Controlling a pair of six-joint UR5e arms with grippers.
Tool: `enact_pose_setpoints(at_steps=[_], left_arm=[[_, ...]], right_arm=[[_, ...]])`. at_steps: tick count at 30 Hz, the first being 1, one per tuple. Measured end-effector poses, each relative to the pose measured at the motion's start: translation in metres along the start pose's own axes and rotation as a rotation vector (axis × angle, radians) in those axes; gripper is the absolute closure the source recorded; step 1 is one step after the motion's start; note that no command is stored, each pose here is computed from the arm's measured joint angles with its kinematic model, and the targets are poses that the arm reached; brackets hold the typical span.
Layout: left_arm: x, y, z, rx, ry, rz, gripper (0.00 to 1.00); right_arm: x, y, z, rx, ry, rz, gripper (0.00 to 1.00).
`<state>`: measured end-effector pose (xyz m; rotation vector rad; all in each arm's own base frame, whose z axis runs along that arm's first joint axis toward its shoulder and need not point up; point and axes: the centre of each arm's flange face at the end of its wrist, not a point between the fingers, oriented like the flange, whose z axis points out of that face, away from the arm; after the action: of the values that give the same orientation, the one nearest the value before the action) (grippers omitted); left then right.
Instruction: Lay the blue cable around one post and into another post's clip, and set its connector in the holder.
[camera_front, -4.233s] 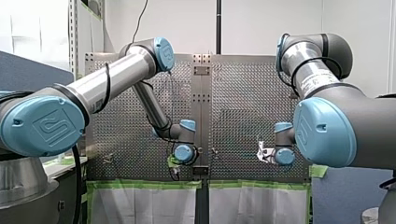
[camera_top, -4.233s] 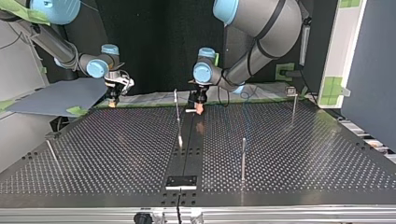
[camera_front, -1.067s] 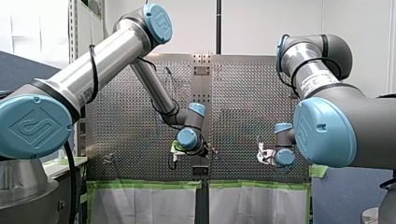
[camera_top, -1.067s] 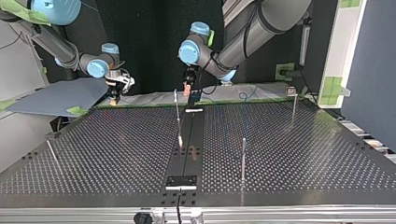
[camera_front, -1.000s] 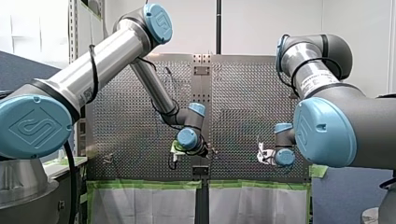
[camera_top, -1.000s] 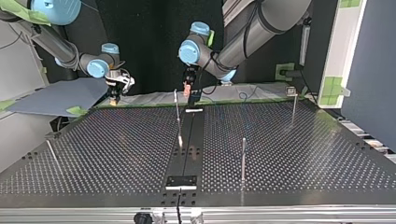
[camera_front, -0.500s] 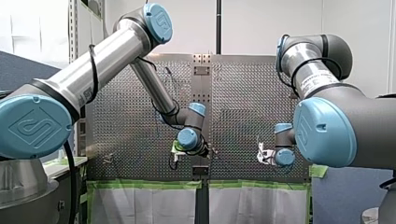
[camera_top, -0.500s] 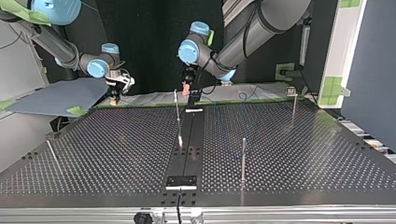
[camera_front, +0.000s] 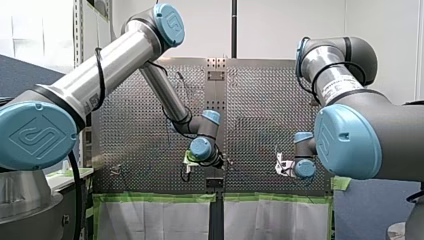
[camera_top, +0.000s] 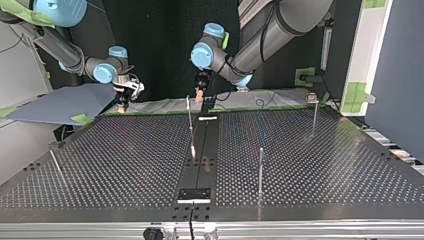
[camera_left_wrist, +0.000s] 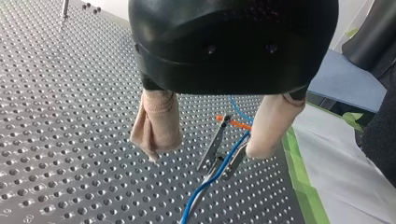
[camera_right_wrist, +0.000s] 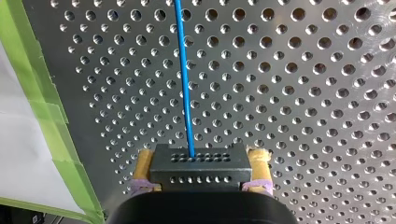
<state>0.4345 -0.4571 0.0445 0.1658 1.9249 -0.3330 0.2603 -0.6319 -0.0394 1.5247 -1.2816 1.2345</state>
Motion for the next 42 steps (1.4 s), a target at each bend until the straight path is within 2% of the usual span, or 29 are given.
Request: enact_pose_setpoints(at_steps=[5,14,17,23,30,38,42], left_arm=[[-0.003,-0.004,-0.006,-0.001,0.002,0.007,0.0],[-0.013,-0.017,-0.047,0.019,0.0,0.024,0.0],[-0.015,-0.017,-0.061,0.01,0.006,0.019,0.0],[-0.02,-0.01,-0.084,-0.033,0.022,-0.008,0.0],[-0.043,0.006,-0.095,-0.082,-0.006,-0.081,0.0],[-0.086,0.026,-0.091,-0.077,-0.063,-0.189,0.0],[-0.107,0.04,-0.091,-0.1,-0.086,-0.238,0.0]], right_arm=[[0.0,0.0,0.0,0.0,-0.001,0.0,0.8],[0.0,0.0,0.0,-0.001,-0.002,-0.001,0.8],[-0.001,0.0,0.0,-0.001,-0.003,-0.002,0.8],[-0.001,0.0,0.0,-0.002,-0.003,-0.001,0.8],[-0.001,0.0,0.0,-0.002,-0.004,-0.004,0.8],[-0.002,0.0,-0.001,-0.001,-0.007,-0.002,0.8],[-0.003,-0.001,-0.001,0.001,-0.009,-0.003,0.8]])
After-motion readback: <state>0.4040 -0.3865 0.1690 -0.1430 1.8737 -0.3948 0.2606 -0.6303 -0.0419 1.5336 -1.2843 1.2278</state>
